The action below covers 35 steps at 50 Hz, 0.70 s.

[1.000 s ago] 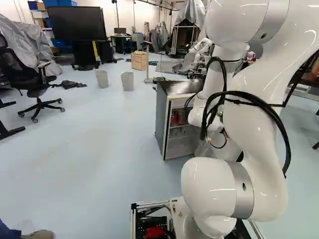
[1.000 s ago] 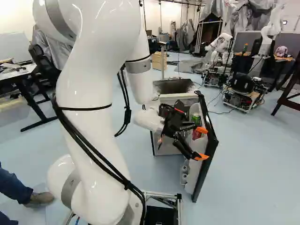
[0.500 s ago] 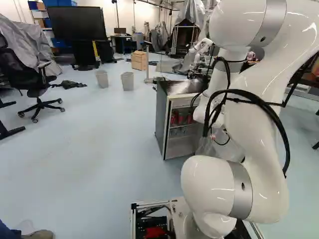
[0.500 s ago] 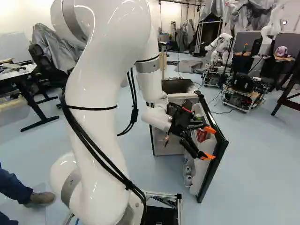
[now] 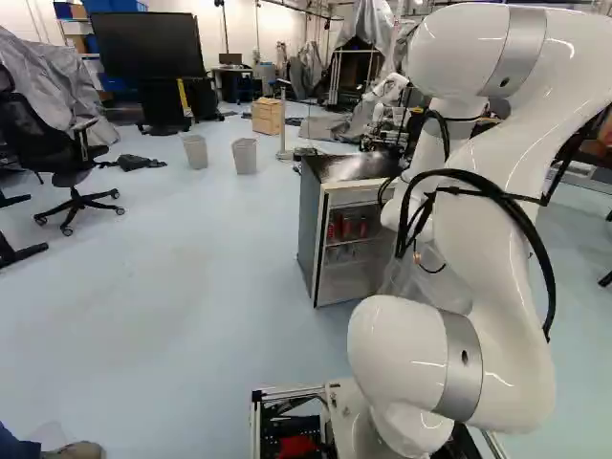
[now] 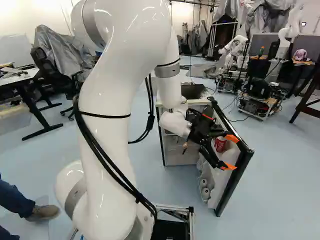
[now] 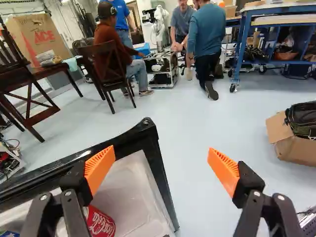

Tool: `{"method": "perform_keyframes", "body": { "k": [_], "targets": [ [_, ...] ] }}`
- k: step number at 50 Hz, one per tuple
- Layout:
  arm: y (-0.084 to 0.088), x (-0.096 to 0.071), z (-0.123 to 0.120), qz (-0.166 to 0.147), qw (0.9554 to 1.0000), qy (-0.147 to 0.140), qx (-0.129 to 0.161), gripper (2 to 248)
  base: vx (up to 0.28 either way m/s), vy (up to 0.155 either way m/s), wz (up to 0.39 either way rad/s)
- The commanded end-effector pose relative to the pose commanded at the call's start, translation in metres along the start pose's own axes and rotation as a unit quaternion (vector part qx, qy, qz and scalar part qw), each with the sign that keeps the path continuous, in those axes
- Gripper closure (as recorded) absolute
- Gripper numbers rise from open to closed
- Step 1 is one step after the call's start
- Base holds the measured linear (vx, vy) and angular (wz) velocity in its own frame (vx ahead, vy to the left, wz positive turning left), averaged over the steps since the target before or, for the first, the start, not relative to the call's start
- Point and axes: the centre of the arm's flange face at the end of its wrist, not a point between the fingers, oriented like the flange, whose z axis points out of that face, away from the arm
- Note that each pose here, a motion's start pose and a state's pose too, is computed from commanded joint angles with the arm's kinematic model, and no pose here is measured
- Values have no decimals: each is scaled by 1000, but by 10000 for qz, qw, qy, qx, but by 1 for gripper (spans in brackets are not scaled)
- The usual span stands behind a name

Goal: Grab a drink from the fridge

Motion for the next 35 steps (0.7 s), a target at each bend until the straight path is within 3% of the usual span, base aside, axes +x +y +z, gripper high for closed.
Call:
{"method": "perform_keyframes", "body": {
  "k": [35],
  "targets": [
    [-34,8,43,336,9991,158,-212,3,0,0,0]
  ]
}}
